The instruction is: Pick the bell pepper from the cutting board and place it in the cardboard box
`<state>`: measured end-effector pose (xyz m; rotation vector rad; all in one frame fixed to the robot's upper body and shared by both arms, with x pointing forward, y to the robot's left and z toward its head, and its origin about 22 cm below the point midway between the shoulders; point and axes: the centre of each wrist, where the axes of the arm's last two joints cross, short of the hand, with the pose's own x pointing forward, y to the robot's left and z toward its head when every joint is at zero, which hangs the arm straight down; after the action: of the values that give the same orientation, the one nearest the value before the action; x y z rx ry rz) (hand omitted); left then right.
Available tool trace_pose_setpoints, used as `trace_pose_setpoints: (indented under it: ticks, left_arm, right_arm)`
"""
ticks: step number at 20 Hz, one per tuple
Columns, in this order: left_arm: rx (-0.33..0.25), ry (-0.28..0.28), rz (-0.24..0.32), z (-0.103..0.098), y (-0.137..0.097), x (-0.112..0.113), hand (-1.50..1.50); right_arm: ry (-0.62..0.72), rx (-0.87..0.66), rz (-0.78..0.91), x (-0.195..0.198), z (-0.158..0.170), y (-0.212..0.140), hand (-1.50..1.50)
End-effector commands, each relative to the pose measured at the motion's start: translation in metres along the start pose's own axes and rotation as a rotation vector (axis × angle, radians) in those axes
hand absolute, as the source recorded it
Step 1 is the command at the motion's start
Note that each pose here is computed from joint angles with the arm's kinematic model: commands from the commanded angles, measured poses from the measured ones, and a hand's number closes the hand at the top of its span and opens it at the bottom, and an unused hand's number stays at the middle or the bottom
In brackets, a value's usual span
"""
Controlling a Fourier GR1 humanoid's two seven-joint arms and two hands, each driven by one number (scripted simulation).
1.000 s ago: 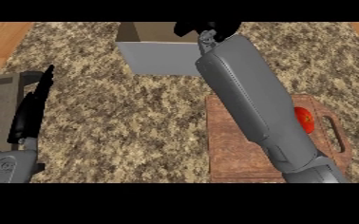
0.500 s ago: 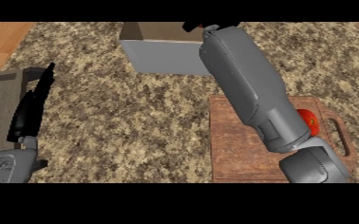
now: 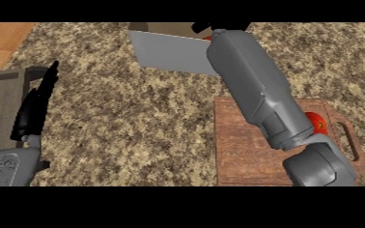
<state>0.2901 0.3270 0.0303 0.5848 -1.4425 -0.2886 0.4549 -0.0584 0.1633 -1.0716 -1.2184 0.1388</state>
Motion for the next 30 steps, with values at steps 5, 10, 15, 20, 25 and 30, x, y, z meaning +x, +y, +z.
trace_pose_setpoints:
  ticks: [5, 10, 15, 20, 25, 30]
  left_arm:
    - [0.003, 0.014, 0.008, 0.004, -0.003, -0.007, 0.0]
    - [0.029, 0.049, 0.009, 0.004, 0.008, -0.016, 0.0]
    - [0.039, 0.075, 0.004, 0.015, 0.011, -0.033, 0.0]
    - [0.069, 0.095, -0.018, 0.005, 0.031, -0.022, 0.0]
    - [0.1, 0.156, -0.013, 0.035, 0.023, -0.059, 0.0]
    - [0.117, 0.153, -0.015, 0.043, 0.042, -0.058, 0.0]
  right_arm:
    - [-0.116, -0.178, -0.197, 0.011, 0.002, -0.003, -1.5]
    - [-0.096, -0.282, -0.346, -0.006, -0.004, 0.0, -1.5]
    - [-0.105, -0.284, -0.432, -0.004, -0.003, -0.005, -1.5]
    - [-0.081, -0.28, -0.449, -0.03, 0.007, 0.003, -1.5]
    - [-0.083, -0.271, -0.433, -0.058, 0.007, -0.019, -1.5]
    - [-0.093, -0.229, -0.401, -0.089, 0.031, -0.037, -1.5]
